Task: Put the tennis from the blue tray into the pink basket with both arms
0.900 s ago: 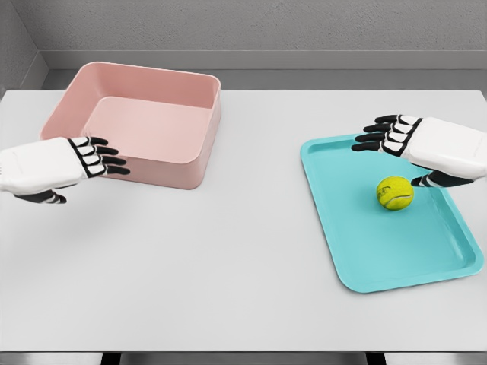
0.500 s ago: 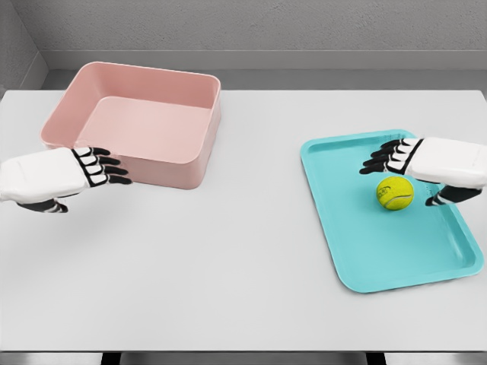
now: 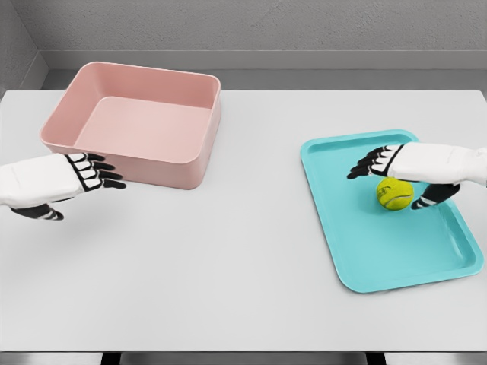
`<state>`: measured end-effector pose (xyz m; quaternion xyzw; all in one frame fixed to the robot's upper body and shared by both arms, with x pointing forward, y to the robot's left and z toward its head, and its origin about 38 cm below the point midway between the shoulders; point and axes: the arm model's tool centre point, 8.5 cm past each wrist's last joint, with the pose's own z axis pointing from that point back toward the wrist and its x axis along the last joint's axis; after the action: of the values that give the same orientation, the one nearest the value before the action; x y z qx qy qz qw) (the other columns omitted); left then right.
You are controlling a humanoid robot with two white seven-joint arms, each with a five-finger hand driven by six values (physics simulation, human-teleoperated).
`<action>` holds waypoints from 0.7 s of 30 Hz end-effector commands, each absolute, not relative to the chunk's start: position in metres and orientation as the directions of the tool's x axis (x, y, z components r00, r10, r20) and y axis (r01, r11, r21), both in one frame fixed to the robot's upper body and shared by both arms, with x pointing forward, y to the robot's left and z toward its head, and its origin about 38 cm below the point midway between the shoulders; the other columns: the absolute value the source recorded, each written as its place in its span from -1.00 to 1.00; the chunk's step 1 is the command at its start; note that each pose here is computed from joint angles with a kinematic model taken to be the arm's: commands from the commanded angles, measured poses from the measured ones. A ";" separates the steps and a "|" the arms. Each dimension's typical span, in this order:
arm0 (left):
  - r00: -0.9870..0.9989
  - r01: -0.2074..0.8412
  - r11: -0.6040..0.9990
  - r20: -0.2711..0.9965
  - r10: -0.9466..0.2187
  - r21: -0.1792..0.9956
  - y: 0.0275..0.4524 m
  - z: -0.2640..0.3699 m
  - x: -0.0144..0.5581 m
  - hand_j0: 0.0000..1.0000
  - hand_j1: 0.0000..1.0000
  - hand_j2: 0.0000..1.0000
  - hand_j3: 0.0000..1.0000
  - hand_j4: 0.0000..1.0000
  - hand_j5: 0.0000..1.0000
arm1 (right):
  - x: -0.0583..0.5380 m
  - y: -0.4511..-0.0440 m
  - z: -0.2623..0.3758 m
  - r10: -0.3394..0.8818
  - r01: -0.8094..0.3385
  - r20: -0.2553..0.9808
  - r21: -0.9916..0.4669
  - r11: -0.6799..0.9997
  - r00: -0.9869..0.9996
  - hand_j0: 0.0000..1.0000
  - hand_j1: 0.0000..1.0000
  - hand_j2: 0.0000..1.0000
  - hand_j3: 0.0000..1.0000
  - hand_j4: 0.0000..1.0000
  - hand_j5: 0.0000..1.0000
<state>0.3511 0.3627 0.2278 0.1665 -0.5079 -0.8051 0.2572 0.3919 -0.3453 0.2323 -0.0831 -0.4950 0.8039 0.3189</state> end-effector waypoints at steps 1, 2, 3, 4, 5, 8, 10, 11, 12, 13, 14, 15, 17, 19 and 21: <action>-0.804 0.268 -0.334 0.019 -0.594 0.904 0.366 0.228 0.350 1.00 1.00 1.00 1.00 1.00 1.00 | 0.401 -0.349 0.218 0.621 -0.455 0.193 -0.840 -0.294 -0.759 1.00 1.00 1.00 1.00 1.00 1.00; -0.803 0.270 -0.333 0.021 -0.595 0.903 0.367 0.227 0.349 1.00 1.00 1.00 1.00 1.00 1.00 | 0.400 -0.351 0.211 0.628 -0.472 0.201 -0.829 -0.300 -0.752 1.00 1.00 1.00 1.00 1.00 1.00; -0.802 0.271 -0.333 0.020 -0.597 0.903 0.368 0.229 0.349 1.00 1.00 1.00 1.00 1.00 1.00 | 0.401 -0.353 0.207 0.635 -0.483 0.207 -0.824 -0.297 -0.744 1.00 1.00 1.00 1.00 1.00 1.00; -0.797 0.276 -0.330 0.023 -0.604 0.903 0.370 0.228 0.350 1.00 1.00 1.00 1.00 1.00 1.00 | 0.403 -0.354 0.204 0.640 -0.490 0.212 -0.821 -0.292 -0.738 1.00 1.00 1.00 1.00 1.00 1.00; -0.796 0.276 -0.333 0.020 -0.605 0.902 0.371 0.228 0.350 1.00 1.00 1.00 1.00 1.00 1.00 | 0.403 -0.354 0.200 0.642 -0.499 0.219 -0.816 -0.292 -0.734 1.00 1.00 1.00 1.00 1.00 1.00; -0.792 0.276 -0.331 0.018 -0.611 0.902 0.374 0.231 0.350 1.00 1.00 1.00 1.00 1.00 1.00 | 0.406 -0.358 0.194 0.657 -0.509 0.217 -0.810 -0.292 -0.722 1.00 1.00 1.00 1.00 1.00 1.00; -0.774 0.328 -0.278 0.088 -0.627 0.903 0.379 0.231 0.345 1.00 1.00 1.00 1.00 1.00 1.00 | 0.409 -0.361 0.187 0.670 -0.523 0.225 -0.804 -0.282 -0.707 1.00 1.00 1.00 1.00 1.00 1.00; -0.771 0.342 -0.264 0.108 -0.628 0.902 0.379 0.230 0.344 1.00 1.00 1.00 1.00 1.00 1.00 | 0.410 -0.362 0.186 0.675 -0.526 0.223 -0.802 -0.283 -0.703 1.00 1.00 1.00 1.00 1.00 1.00; -0.770 0.343 -0.263 0.111 -0.628 0.902 0.379 0.229 0.344 1.00 1.00 1.00 1.00 1.00 1.00 | 0.410 -0.364 0.185 0.679 -0.529 0.224 -0.800 -0.281 -0.699 1.00 1.00 1.00 1.00 1.00 1.00; -0.767 0.349 -0.247 0.124 -0.629 0.904 0.378 0.230 0.344 1.00 1.00 1.00 1.00 1.00 1.00 | 0.412 -0.366 0.182 0.685 -0.536 0.228 -0.798 -0.276 -0.692 1.00 1.00 1.00 1.00 1.00 1.00; -0.767 0.353 -0.246 0.128 -0.629 0.903 0.378 0.229 0.343 1.00 1.00 1.00 1.00 1.00 1.00 | 0.413 -0.365 0.180 0.688 -0.540 0.232 -0.797 -0.271 -0.688 1.00 1.00 1.00 1.00 1.00 1.00; -0.767 0.355 -0.249 0.128 -0.628 0.901 0.378 0.228 0.343 1.00 1.00 1.00 1.00 1.00 1.00 | 0.414 -0.365 0.178 0.689 -0.540 0.232 -0.797 -0.270 -0.687 1.00 1.00 1.00 1.00 1.00 1.00; -0.766 0.354 -0.253 0.124 -0.631 0.900 0.379 0.228 0.343 1.00 1.00 1.00 1.00 1.00 1.00 | 0.416 -0.368 0.175 0.699 -0.549 0.232 -0.792 -0.267 -0.676 1.00 1.00 1.00 1.00 1.00 1.00; -0.767 0.353 -0.256 0.122 -0.630 0.900 0.379 0.228 0.343 1.00 1.00 1.00 1.00 1.00 1.00 | 0.418 -0.373 0.174 0.712 -0.554 0.230 -0.791 -0.261 -0.664 1.00 1.00 1.00 1.00 1.00 1.00; -0.767 0.354 -0.259 0.121 -0.630 0.899 0.379 0.227 0.343 1.00 1.00 1.00 1.00 1.00 1.00 | 0.420 -0.373 0.172 0.714 -0.559 0.237 -0.790 -0.252 -0.658 1.00 1.00 1.00 1.00 1.00 1.00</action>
<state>0.3431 0.3786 0.2269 0.1329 -0.5206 -0.7835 0.3121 0.4183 -0.3712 0.1744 -0.0856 -0.4575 0.7909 0.3974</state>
